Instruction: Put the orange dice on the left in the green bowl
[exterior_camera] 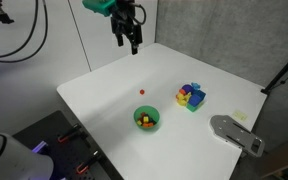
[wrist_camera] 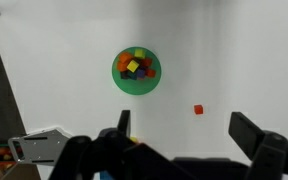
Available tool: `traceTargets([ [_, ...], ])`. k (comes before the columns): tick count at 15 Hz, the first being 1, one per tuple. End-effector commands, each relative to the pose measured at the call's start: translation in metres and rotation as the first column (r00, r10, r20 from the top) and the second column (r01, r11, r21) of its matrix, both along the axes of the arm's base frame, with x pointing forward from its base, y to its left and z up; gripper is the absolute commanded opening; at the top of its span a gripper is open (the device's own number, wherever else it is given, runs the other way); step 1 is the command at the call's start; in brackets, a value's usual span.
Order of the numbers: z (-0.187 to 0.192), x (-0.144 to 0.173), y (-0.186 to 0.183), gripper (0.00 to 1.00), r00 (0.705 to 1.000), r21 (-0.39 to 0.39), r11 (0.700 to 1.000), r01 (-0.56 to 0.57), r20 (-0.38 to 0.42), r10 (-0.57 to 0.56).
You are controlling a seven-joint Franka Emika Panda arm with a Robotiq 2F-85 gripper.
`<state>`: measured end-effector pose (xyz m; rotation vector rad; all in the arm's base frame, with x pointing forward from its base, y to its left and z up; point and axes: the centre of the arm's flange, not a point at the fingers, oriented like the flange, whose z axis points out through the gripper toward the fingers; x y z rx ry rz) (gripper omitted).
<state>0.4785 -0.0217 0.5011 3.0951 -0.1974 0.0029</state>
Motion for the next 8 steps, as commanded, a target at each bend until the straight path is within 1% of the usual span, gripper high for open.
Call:
traceTargets([
  [1, 0.039, -0.012, 0.010, 1.00, 0.999, -0.075, 0.997, -0.033, -0.020, 0.031],
  [3, 0.051, -0.017, 0.014, 1.00, 0.999, -0.103, 0.994, -0.046, -0.024, 0.044],
  [4, 0.035, -0.014, 0.013, 1.00, 0.999, -0.069, 0.997, -0.044, -0.017, 0.043],
  [8, 0.034, -0.015, 0.015, 1.00, 0.999, -0.073, 0.996, -0.050, -0.023, 0.048],
])
